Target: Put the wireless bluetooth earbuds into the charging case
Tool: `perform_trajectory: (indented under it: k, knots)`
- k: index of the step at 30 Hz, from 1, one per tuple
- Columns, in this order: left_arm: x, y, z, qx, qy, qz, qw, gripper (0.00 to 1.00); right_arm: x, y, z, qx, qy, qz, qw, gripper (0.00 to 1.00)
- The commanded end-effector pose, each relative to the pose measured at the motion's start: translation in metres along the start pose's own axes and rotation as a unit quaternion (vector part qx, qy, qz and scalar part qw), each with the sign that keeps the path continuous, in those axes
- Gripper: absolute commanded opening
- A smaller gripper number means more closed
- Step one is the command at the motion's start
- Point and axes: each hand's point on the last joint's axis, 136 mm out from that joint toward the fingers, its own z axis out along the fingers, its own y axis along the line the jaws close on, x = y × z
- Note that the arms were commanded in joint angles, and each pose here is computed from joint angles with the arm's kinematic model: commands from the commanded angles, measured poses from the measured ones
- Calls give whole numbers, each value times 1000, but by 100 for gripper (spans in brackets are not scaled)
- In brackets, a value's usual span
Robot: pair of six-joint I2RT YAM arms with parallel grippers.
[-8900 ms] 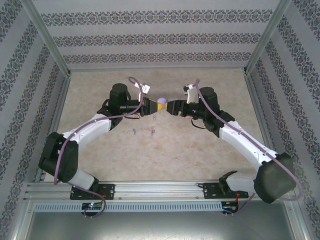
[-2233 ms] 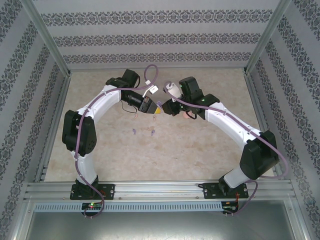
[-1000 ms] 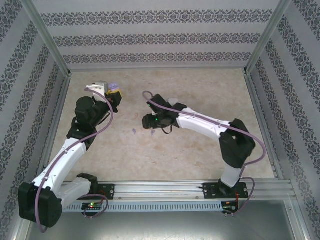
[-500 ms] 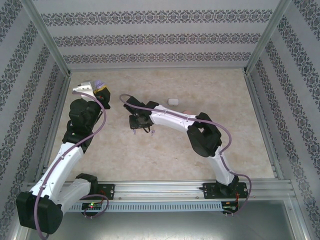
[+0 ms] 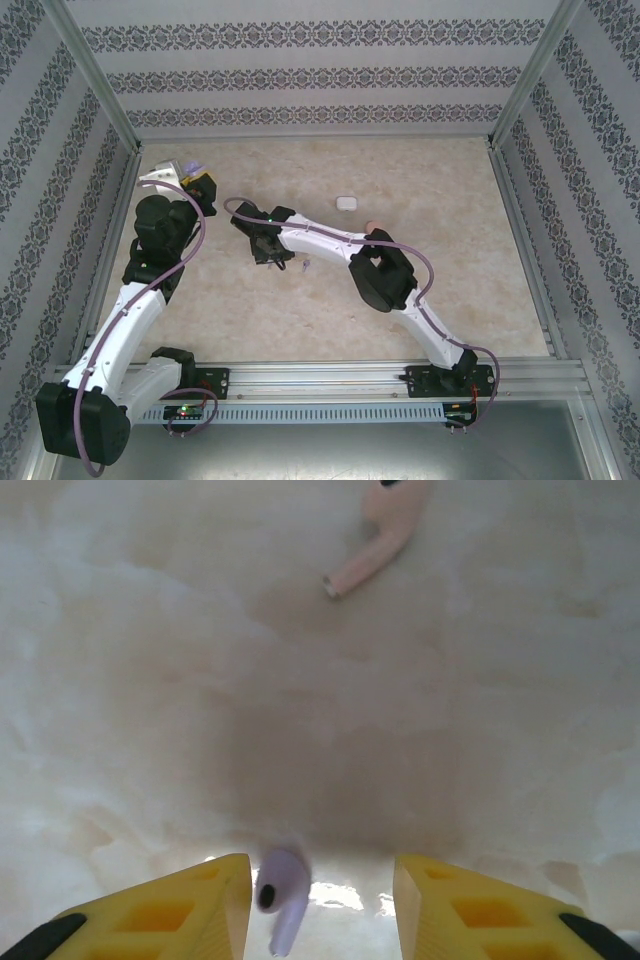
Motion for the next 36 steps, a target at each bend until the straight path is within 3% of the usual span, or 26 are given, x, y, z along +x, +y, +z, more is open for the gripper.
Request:
perform_trajectory:
  k: [1, 11, 21, 36]
  knots:
    - [-21, -5, -2, 10, -24, -15, 1000, 0, 5, -1, 4, 22, 3, 2, 1000, 42]
    - [-20, -1, -1, 8, -25, -21, 999, 0, 9, 4, 12, 21, 9, 5, 1000, 40]
    - [-19, 0, -1, 9, -26, -29, 999, 0, 20, -6, 16, 49, 16, 98, 994, 36]
    - [-17, 0, 0, 12, -26, -34, 999, 0, 12, -8, 22, 46, 15, 148, 988, 33]
